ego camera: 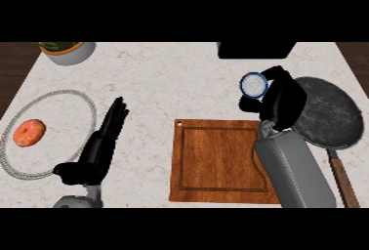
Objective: Pick the can from the cutting board and place it in the pan
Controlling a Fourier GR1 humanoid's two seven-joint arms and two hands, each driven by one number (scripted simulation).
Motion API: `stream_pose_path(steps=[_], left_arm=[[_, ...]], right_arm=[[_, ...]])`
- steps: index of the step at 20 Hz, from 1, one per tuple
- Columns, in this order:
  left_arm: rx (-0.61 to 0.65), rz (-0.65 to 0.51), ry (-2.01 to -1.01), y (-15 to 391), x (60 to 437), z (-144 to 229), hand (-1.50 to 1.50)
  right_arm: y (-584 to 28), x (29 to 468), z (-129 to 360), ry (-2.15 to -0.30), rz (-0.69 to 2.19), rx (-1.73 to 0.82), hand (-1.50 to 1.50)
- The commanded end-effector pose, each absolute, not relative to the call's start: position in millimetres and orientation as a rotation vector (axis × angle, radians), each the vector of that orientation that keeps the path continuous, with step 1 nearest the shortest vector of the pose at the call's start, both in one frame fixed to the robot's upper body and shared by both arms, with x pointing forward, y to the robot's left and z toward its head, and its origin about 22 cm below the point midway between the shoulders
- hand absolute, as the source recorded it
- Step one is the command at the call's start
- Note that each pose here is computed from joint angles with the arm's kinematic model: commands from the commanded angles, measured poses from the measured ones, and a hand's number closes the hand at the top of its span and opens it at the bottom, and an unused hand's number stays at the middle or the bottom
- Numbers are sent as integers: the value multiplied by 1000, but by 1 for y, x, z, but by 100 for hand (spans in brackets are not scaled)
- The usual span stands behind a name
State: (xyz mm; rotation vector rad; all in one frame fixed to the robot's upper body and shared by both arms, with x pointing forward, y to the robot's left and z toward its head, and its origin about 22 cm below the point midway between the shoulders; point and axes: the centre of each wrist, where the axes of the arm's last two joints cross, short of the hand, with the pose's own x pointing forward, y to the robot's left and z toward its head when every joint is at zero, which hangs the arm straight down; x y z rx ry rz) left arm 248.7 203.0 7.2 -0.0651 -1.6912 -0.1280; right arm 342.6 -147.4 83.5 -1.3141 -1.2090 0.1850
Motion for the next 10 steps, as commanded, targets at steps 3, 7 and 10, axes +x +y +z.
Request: stream_pose_path(steps=[3, 7, 10], left_arm=[[-64, -136, -1689, 194, 247, 11, 0], [-62, -139, -1702, 202, 250, 5, 0], [-82, -130, -1696, 204, 257, 12, 0]], right_arm=[[-224, 352, 70, -1196, 28, -1433, 150], [-254, 352, 43, -1138, 108, -1587, 150], [-286, 346, 22, -1157, 79, -1682, 150]])
